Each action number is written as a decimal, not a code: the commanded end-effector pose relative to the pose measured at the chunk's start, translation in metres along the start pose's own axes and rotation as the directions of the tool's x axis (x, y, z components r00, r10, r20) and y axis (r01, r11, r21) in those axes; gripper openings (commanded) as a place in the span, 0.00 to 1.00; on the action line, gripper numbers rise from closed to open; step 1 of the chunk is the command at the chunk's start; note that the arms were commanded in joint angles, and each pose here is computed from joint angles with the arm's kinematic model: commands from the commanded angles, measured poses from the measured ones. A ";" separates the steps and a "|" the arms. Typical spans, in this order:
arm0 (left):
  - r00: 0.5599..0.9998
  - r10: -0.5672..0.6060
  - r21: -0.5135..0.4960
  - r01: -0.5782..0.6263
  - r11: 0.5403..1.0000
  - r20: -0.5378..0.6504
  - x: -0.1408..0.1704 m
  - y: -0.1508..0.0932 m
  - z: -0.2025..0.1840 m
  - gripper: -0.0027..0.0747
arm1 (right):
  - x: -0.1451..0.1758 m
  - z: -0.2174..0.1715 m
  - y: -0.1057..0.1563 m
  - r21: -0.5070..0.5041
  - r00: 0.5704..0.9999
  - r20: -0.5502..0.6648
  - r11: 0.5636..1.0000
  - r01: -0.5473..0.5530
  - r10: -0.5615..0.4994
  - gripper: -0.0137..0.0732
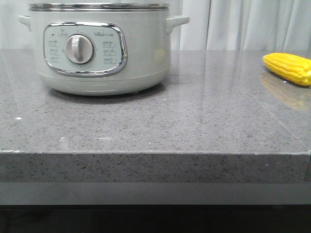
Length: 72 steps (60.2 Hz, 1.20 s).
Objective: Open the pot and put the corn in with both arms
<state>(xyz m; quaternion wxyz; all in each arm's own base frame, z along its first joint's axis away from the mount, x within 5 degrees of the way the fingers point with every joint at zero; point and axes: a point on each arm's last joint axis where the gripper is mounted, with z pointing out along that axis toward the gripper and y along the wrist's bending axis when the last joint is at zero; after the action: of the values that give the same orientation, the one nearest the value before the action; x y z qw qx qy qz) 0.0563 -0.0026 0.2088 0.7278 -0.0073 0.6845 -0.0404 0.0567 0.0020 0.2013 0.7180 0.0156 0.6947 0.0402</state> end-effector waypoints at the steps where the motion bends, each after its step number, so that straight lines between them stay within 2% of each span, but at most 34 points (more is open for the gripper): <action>1: 0.995 -0.007 0.008 0.007 1.000 0.096 -0.007 0.000 -0.002 0.01 | -0.009 -0.002 0.000 0.006 0.994 0.111 1.000 0.010 -0.011 0.08; 16: 0.995 -0.007 0.008 0.007 1.000 0.096 -0.007 0.000 -0.002 0.01 | -0.013 -0.003 0.000 0.006 0.989 0.151 1.000 0.005 -0.006 0.08; 25: 0.988 -0.013 0.009 0.011 1.000 0.154 -0.018 -0.001 -0.003 0.01 | -0.020 -0.004 0.001 0.003 0.989 0.146 1.000 0.004 -0.004 0.08; 43: 0.976 -0.016 0.032 0.009 0.999 0.217 -0.096 -0.007 -0.021 0.01 | -0.089 -0.018 0.008 -0.016 0.986 0.166 1.000 0.009 -0.006 0.08; 58: 0.990 -0.007 0.044 0.001 0.999 0.144 -0.162 -0.013 -0.024 0.01 | -0.157 -0.017 0.014 -0.026 0.991 0.132 1.000 0.012 -0.009 0.08; 72: 0.999 0.000 0.045 0.002 0.999 -0.046 -0.187 -0.016 0.002 0.01 | -0.180 0.010 0.017 -0.025 1.000 -0.026 1.000 0.011 -0.012 0.08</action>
<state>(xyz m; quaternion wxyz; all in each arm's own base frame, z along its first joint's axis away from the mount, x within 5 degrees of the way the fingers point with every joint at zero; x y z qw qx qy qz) 0.0369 -0.0053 0.3799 0.7093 0.0101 0.7031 -0.0495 0.0496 0.0050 0.3655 0.7036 0.0005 0.7089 0.0490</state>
